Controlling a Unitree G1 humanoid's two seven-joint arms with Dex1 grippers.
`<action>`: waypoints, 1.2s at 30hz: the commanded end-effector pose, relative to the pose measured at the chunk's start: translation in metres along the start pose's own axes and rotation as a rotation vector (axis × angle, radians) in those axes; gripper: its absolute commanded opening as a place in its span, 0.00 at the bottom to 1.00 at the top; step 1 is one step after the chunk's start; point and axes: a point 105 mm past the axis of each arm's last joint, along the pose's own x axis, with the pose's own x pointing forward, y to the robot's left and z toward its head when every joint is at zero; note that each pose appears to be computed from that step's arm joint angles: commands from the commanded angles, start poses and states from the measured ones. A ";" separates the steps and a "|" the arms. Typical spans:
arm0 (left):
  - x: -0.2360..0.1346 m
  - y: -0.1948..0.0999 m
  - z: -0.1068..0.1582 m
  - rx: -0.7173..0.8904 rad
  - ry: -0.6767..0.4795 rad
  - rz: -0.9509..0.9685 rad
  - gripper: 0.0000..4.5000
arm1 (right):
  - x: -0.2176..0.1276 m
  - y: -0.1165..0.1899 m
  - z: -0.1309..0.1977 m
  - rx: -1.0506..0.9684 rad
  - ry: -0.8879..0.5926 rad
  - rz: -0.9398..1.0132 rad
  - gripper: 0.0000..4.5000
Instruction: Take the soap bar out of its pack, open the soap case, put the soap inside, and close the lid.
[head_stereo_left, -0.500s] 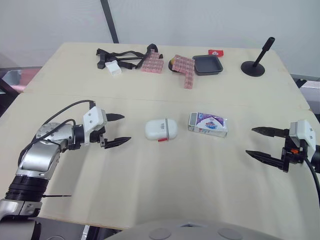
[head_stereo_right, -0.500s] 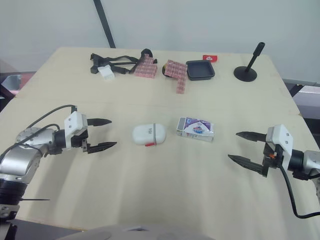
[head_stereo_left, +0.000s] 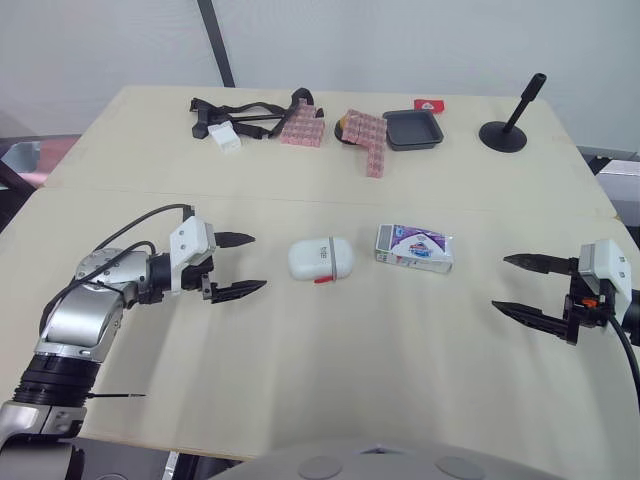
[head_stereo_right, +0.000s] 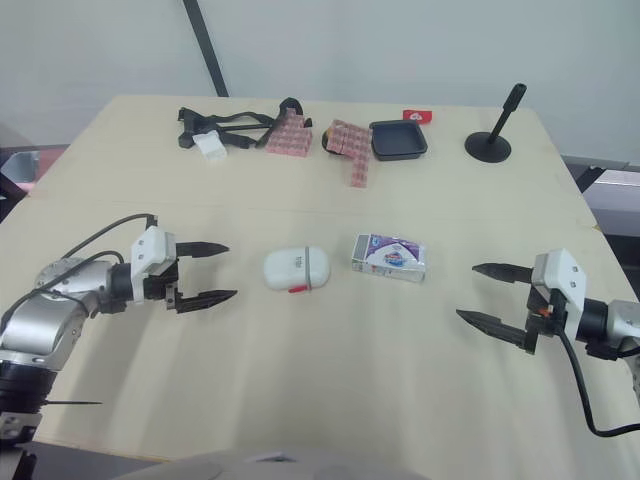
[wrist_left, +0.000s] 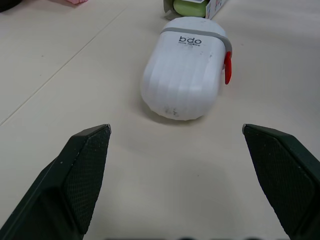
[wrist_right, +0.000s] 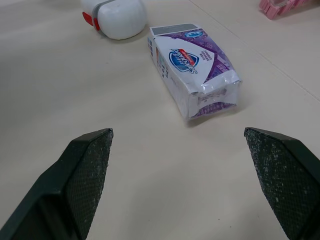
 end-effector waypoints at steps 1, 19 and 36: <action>-0.003 0.001 0.008 0.018 -0.022 0.002 1.00 | -0.005 -0.004 0.007 -0.038 0.006 -0.016 1.00; 0.027 -0.041 0.057 -0.003 -0.199 -0.178 1.00 | 0.029 -0.025 0.039 -0.102 0.090 0.076 1.00; 0.042 -0.061 0.052 -0.011 -0.250 -0.168 1.00 | 0.089 -0.046 0.032 -0.167 0.159 0.168 1.00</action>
